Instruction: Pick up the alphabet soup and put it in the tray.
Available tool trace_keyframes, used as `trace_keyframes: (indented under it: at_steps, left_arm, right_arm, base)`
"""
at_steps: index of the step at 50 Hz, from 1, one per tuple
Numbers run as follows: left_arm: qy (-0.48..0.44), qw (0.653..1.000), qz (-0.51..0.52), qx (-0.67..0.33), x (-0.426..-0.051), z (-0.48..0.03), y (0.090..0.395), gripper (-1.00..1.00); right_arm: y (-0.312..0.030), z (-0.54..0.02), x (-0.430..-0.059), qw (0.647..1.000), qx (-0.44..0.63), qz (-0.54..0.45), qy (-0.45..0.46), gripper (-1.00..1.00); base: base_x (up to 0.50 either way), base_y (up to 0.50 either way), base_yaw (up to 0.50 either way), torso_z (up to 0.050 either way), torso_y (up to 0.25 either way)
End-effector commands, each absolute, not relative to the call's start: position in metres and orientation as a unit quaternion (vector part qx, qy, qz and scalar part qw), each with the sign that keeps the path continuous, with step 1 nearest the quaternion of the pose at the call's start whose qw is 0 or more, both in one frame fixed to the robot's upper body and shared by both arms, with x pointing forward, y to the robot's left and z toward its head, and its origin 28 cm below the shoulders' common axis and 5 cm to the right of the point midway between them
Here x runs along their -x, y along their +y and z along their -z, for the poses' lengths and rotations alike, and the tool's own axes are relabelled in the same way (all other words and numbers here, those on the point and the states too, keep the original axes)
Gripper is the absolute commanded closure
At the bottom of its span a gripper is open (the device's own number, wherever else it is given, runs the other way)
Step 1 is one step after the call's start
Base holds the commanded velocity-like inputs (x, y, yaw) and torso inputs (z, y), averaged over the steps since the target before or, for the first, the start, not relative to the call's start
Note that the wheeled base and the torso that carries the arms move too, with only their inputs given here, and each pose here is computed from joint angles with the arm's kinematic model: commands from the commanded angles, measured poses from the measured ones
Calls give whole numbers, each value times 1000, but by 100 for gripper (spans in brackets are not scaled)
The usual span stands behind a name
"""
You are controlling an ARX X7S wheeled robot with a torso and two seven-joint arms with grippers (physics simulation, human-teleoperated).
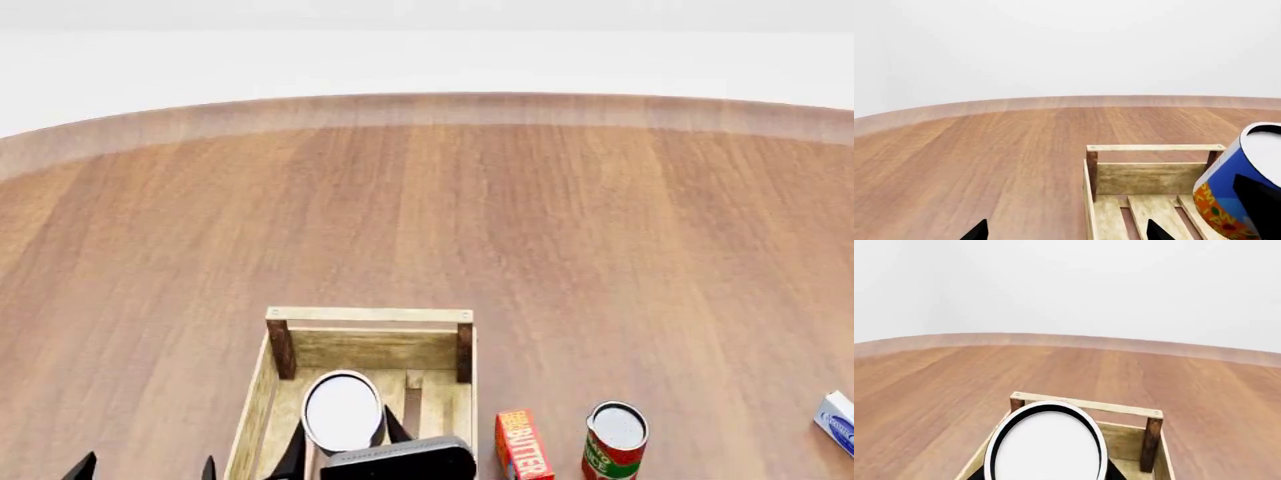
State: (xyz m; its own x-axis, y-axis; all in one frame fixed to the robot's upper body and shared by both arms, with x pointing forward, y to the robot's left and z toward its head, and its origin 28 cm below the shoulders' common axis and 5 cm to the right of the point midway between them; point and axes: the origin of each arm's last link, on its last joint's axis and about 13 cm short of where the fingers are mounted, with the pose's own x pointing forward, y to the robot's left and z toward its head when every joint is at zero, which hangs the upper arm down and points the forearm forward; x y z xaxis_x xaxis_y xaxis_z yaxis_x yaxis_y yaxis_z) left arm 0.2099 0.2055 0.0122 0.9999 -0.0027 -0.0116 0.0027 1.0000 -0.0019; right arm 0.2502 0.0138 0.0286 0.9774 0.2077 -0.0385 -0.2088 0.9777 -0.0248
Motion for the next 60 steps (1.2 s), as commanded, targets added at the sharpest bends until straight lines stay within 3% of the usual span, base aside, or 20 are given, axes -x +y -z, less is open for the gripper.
trace_keyframes:
  at_steps: [1, 25, 60]
  left_arm:
    - [6, 1000, 1, 2, -210, -12, 206, -100]
    - [6, 1000, 1, 3, -210, -12, 205, -100]
    - [6, 1000, 2, 2, -210, -13, 205, -100]
  right_arm:
    - [19, -16, -259, 993, 28, -114, 15, 100]
    - [21, 17, -277, 990, 54, -118, 49, 100]
    - [15, 21, -282, 989, 47, -108, 89, 100]
  base:
    - [0, 0, 0, 0, 0]
    - [0, 0, 0, 0, 1]
    - [0, 0, 0, 0, 0]
